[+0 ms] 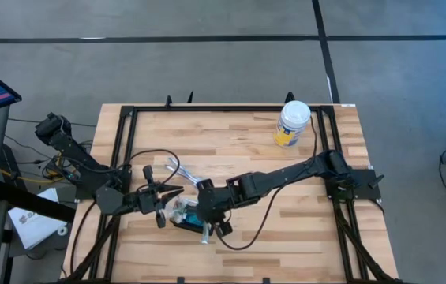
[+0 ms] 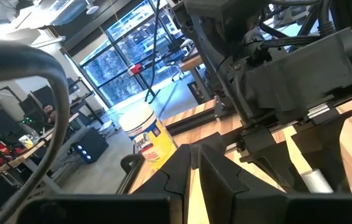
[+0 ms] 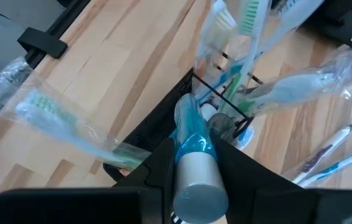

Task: Pick & Place toothbrushing station
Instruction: Put the mouthwash into the mesh organizer

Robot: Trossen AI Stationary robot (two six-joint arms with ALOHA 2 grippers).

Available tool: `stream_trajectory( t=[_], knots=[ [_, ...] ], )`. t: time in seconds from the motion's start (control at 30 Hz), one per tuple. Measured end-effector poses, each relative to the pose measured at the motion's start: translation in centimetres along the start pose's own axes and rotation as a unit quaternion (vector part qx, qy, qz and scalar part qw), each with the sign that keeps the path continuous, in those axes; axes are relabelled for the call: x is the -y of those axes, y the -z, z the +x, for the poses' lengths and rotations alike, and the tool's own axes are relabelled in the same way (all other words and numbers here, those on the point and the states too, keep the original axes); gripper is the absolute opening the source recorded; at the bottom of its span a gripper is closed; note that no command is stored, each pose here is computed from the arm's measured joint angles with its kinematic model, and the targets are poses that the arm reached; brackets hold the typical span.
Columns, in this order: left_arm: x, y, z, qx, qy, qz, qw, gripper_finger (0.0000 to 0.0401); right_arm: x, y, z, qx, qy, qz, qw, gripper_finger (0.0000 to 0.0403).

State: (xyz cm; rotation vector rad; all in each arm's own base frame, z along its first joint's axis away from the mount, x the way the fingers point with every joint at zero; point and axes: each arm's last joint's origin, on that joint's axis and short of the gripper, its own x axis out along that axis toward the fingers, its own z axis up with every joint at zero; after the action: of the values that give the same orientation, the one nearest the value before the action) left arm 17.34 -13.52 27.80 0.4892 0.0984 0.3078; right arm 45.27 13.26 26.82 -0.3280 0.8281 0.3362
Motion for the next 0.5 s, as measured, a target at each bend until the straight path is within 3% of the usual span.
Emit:
stream_trajectory(
  t=[0.5],
  knots=[
    [0.0,0.0,0.0,0.0,0.0,0.0,1.0,0.0026,0.04,-0.02,0.0,0.002,0.001,-0.004,1.0,0.0081]
  ],
)
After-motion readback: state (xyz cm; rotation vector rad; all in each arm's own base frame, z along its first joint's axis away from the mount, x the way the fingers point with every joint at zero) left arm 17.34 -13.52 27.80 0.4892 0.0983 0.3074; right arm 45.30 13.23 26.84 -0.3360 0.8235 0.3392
